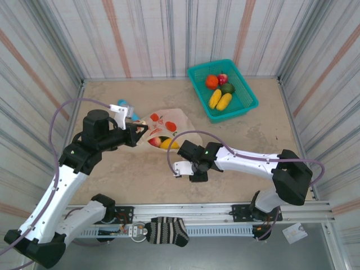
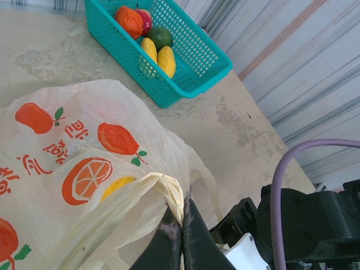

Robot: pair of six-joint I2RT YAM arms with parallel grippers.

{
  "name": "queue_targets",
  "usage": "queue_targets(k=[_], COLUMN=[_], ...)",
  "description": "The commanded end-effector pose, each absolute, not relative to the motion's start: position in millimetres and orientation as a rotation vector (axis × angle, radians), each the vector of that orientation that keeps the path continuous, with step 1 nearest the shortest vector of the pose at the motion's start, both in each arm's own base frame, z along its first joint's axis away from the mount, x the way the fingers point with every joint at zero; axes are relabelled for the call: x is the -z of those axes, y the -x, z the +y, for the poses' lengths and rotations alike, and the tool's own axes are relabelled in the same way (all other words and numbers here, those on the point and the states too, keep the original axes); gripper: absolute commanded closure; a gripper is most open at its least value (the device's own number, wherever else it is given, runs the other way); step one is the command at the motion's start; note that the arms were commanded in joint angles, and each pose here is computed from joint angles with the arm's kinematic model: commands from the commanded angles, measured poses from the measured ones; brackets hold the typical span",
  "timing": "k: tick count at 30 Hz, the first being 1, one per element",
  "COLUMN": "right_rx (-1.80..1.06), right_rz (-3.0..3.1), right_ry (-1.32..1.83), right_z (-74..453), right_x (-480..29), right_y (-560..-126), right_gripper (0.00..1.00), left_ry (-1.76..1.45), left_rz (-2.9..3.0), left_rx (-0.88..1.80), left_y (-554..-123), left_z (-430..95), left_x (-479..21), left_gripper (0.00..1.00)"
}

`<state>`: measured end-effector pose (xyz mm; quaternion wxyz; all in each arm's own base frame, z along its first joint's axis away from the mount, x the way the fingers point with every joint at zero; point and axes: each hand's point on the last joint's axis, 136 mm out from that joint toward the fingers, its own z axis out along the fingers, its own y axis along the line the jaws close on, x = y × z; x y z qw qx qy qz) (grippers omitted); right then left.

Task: Place the fake fruits into the plastic bag and tie a complex knot

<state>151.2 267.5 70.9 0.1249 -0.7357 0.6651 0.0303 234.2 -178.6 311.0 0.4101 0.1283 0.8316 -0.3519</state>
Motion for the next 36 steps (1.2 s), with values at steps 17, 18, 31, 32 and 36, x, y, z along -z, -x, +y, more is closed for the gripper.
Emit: queue_targets(k=[17, 18, 31, 32, 36], right_rx=[-0.774, -0.787, -0.774, -0.766, -0.762], right_rz=[1.775, 1.768, 1.716, 1.718, 1.753], right_ry=[0.797, 0.734, 0.273, 0.258, 0.241], right_z=[267, 264, 224, 221, 218], right_x=[-363, -379, -480, -481, -474], right_y=[-276, -286, -336, -337, -334], right_gripper=[1.00, 1.00, 1.00, 1.00, 1.00], left_ry=[-0.218, -0.202, -0.202, -0.210, -0.234], left_rz=[1.946, 1.935, 1.807, 1.804, 1.813], left_rx=[0.756, 0.754, 0.854, 0.871, 0.925], left_y=[-260, -265, -284, -284, -287], left_z=[-153, -151, -157, -159, -168], left_x=[-390, -396, -455, -456, -451], left_gripper=[1.00, 1.00, 1.00, 1.00, 1.00])
